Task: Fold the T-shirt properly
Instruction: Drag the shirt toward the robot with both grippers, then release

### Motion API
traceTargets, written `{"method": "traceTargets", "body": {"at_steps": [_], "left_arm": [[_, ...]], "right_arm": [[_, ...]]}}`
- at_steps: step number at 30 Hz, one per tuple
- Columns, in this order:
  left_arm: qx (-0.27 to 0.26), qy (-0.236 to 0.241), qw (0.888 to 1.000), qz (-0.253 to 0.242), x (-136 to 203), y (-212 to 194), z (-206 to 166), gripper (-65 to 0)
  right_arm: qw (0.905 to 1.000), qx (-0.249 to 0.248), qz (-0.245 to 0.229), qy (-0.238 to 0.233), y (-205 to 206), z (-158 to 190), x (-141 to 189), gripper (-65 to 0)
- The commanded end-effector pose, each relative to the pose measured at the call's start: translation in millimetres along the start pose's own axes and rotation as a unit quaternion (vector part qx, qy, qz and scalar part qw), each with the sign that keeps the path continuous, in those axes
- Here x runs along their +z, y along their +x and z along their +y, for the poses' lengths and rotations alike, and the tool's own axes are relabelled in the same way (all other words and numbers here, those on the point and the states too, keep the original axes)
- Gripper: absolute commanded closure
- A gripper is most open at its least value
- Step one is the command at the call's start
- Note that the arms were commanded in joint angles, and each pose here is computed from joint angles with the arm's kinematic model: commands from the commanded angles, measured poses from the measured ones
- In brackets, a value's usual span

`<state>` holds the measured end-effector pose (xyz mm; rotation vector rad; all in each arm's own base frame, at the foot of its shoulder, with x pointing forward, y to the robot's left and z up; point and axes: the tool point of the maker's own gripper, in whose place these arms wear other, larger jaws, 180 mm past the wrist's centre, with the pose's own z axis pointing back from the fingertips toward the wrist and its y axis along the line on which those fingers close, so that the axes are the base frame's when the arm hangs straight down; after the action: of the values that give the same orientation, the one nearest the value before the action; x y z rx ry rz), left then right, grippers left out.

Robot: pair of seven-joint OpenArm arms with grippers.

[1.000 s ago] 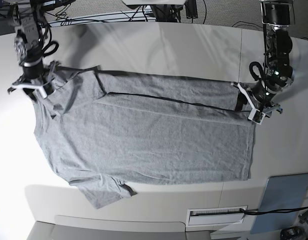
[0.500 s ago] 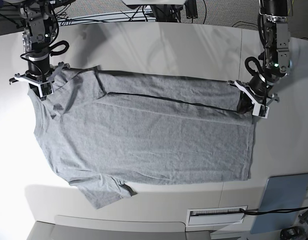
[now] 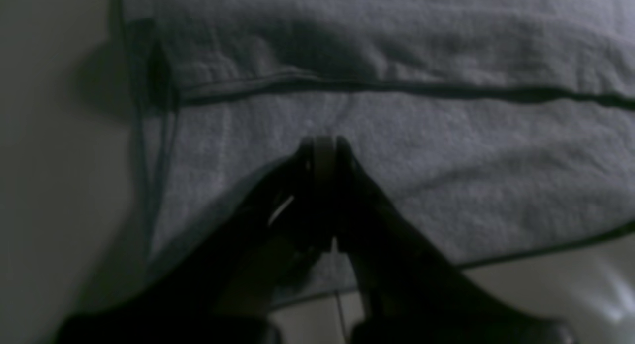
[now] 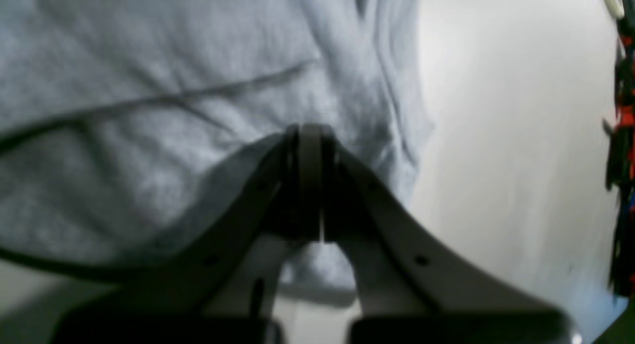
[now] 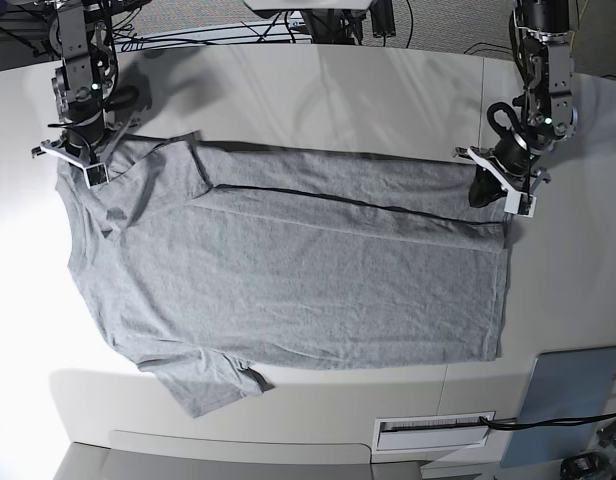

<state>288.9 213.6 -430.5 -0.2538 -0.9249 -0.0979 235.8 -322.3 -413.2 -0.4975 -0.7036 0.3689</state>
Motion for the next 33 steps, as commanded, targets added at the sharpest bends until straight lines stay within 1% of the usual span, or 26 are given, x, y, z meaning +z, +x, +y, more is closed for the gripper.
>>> {"method": "traceTargets", "body": {"at_steps": [1, 5, 9, 13, 20, 23, 26, 29, 33], "left_arm": [[-0.012, 0.011, 0.999, 0.035, 7, -18, 7, 0.0], [-0.006, 0.009, 0.998, 0.065, 20, -47, 4, 0.0], [-0.008, -0.023, 0.995, 0.094, 35, -75, -9, 0.0], [-0.005, -0.041, 0.992, 0.118, 48, -98, -18, 0.0], [-0.002, -0.045, 0.986, 0.161, 80, -135, -29, 0.0], [-0.002, -0.043, 0.984, 0.170, 95, -143, -31, 0.0], [0.001, -0.028, 0.984, 0.175, 110, -148, -23, 0.0], [0.001, -0.042, 0.985, 0.166, 125, -148, -20, 0.0], [0.004, -0.041, 0.985, 0.170, 142, -151, -11, 0.0]], "right_arm": [[0.9998, 0.007, 0.019, -0.001, -8, -5, 1, 0.0], [0.9993, 0.014, 0.033, 0.009, -24, 3, 7, 0.0], [0.9979, 0.027, 0.054, 0.024, -48, 14, 18, 0.0], [0.9968, 0.051, 0.052, 0.034, -59, 23, 34, 0.0], [0.9953, 0.061, 0.057, 0.049, -71, 35, 58, 0.0], [0.9939, 0.078, 0.068, 0.038, -82, 32, 65, 0.0], [0.9909, 0.102, 0.083, 0.027, -99, 30, 75, 0.0], [0.9882, 0.121, 0.091, 0.019, -112, 28, 86, 0.0], [0.9859, 0.130, 0.102, 0.028, -127, 33, 99, 0.0]]}}
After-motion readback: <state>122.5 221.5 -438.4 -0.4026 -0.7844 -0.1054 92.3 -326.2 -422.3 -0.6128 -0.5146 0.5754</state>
